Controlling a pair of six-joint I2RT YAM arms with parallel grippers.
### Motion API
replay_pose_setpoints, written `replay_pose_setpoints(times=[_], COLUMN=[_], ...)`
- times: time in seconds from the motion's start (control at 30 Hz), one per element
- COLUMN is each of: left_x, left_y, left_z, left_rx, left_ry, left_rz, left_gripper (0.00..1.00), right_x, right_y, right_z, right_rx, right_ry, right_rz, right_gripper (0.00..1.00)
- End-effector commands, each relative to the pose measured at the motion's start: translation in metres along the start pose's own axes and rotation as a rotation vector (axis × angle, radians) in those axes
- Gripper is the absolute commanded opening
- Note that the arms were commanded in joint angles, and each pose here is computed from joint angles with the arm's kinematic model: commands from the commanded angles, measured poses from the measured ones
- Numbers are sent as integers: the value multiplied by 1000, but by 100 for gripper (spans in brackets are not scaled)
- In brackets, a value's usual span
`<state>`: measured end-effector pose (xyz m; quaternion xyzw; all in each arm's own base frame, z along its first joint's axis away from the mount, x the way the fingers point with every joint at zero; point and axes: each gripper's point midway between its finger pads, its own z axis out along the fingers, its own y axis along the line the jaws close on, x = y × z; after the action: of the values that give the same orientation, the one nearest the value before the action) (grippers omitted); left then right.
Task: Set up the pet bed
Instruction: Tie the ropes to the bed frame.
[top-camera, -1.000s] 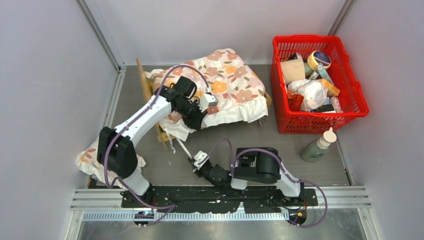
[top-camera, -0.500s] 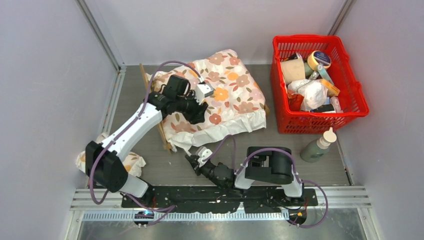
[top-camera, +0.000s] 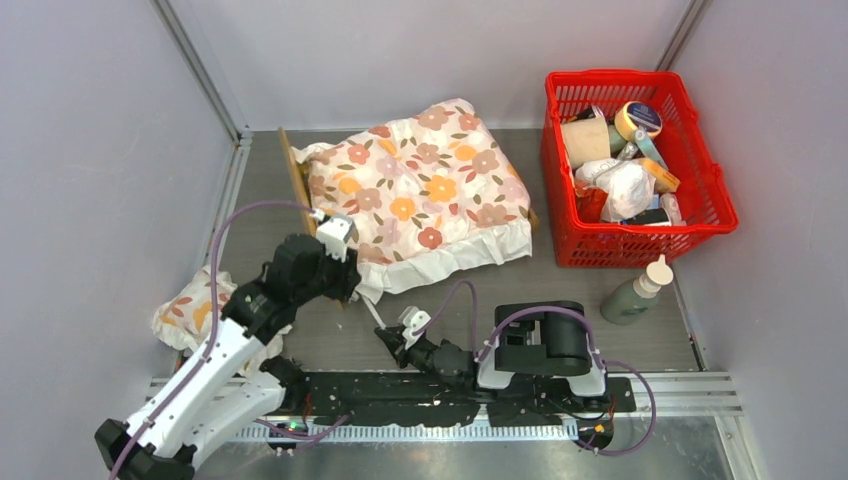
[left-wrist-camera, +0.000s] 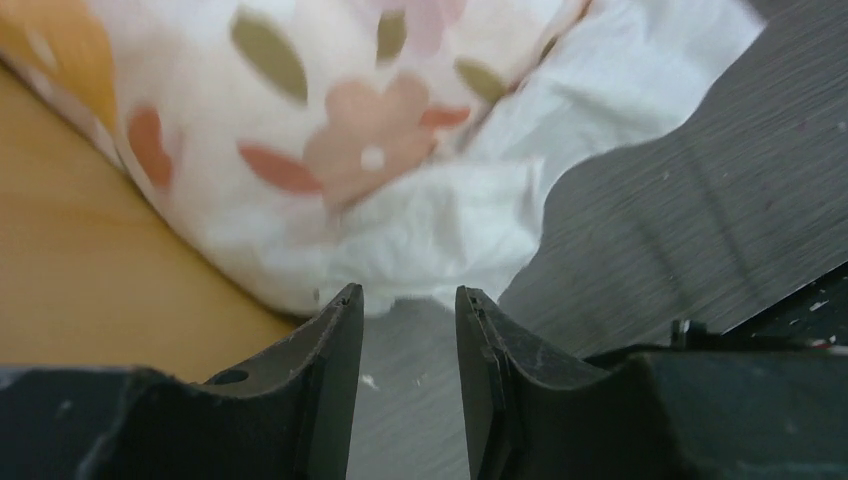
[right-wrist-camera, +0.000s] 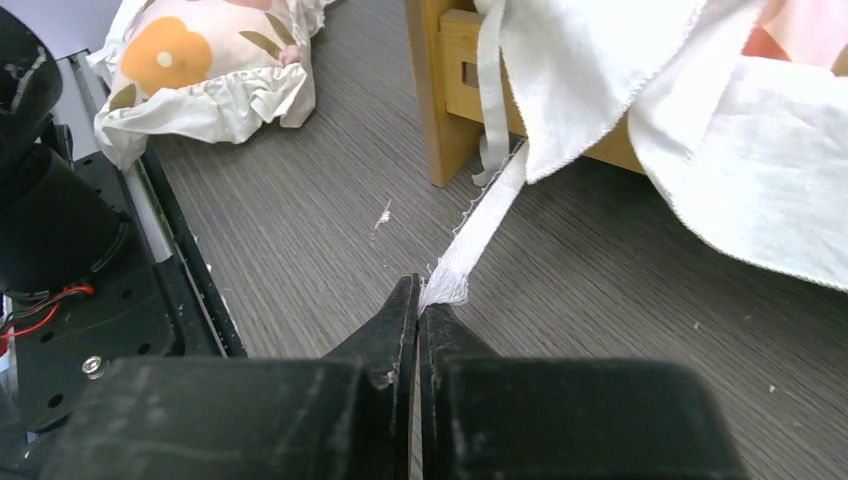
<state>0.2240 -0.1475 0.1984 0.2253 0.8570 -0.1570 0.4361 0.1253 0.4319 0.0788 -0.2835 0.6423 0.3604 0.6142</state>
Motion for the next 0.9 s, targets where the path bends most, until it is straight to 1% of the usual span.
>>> replay_pose_setpoints(times=[0.0, 0.07, 0.1, 0.2, 0.27, 0.37, 0.53, 0.67, 0.77, 0.8, 0.83, 0.87], left_x=[43, 50, 54, 67, 72, 76, 77, 69, 59, 58, 55, 54], left_y=[17, 15, 14, 16, 14, 20, 14, -7, -32, -47, -63, -69], left_z=[12, 16, 18, 22, 25, 21, 19, 18, 10, 5, -3, -8], left_rx=[-172, -161, -153, -199, -197, -258, -255, -117, 44, 137, 246, 301], left_ry=[-84, -124, -128, -118, -116, -114, -125, -149, -158, -155, -162, -181], left_rz=[-289, -346, -363, -408, -408, -409, -441, -375, -266, -189, -98, 21], left_gripper=[43, 43, 43, 46, 47, 48, 48, 47, 44, 43, 45, 46], right_x=[-28, -26, -25, -24, -24, -24, -33, -43, -59, -62, -67, -72], right_y=[-5, -6, -7, -9, -9, -7, -6, -6, -9, -8, -9, -7], right_z=[-3, -6, -6, -8, -8, -7, -5, -8, -10, -10, -9, -6], right_rx=[47, 48, 49, 53, 53, 47, 44, 35, 40, 36, 34, 23], right_ry=[-96, -98, -98, -95, -94, -95, -115, -130, -156, -161, -165, -171], right_rz=[111, 123, 124, 127, 128, 127, 114, 112, 100, 99, 101, 103], right_gripper=[5, 5, 5, 5, 5, 5, 5, 5, 5, 5, 5, 5])
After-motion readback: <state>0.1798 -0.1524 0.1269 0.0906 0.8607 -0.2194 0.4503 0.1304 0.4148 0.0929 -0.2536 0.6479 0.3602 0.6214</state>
